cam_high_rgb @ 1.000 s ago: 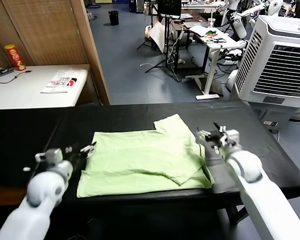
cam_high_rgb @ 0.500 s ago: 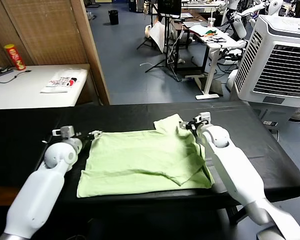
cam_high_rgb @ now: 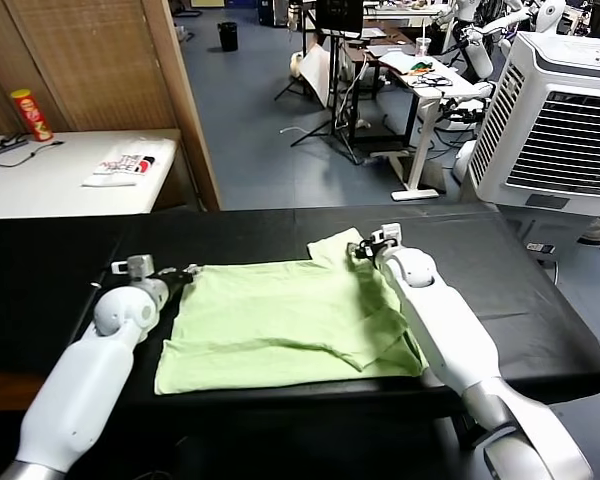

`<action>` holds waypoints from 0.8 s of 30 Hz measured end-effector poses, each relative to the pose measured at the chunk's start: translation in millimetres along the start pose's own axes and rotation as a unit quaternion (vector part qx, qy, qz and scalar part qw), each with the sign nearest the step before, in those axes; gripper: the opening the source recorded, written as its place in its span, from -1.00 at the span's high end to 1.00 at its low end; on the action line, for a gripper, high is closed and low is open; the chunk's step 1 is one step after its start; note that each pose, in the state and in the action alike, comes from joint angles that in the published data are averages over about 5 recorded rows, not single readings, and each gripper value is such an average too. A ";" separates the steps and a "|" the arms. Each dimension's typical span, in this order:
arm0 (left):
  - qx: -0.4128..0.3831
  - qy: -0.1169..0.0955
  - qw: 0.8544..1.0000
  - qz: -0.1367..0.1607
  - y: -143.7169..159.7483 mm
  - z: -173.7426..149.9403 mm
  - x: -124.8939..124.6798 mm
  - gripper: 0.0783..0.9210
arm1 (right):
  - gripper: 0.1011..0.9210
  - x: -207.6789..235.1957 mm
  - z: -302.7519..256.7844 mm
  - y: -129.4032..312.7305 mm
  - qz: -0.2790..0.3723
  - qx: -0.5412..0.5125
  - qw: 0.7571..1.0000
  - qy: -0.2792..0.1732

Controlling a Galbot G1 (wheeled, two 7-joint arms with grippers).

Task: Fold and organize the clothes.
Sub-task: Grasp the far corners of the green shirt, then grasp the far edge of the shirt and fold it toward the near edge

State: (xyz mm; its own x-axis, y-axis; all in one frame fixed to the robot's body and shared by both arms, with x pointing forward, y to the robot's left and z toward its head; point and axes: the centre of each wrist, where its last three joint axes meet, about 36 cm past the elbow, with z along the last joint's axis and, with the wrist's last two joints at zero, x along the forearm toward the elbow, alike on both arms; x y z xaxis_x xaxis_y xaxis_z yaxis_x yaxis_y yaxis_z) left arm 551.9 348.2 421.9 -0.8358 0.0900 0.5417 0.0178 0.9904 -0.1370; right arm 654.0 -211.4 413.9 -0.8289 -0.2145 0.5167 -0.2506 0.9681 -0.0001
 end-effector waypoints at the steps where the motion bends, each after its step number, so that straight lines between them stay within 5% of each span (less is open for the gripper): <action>1: 0.000 -0.002 1.000 0.000 -0.3 -0.3 0.2 0.76 | 0.95 1.4 0.9 -1.5 0.002 0.001 1.000 -0.006; 12: -0.008 -0.047 0.999 0.000 -2.0 -9.2 17.0 0.88 | 0.95 49.7 6.3 -21.0 0.002 0.000 0.997 -0.072; 24: -0.051 -0.082 0.995 0.008 -6.7 2.4 84.9 0.88 | 0.95 158.0 25.5 -28.7 0.000 0.008 0.997 -0.072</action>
State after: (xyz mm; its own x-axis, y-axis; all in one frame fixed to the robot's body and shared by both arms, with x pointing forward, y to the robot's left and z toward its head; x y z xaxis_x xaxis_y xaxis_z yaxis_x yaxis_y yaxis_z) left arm 479.5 348.9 466.8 -0.9130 0.0960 0.3966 0.0804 0.9952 -0.0557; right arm 517.4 -276.4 473.7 -0.8920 -0.2328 0.3875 -0.2584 0.9659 -0.0146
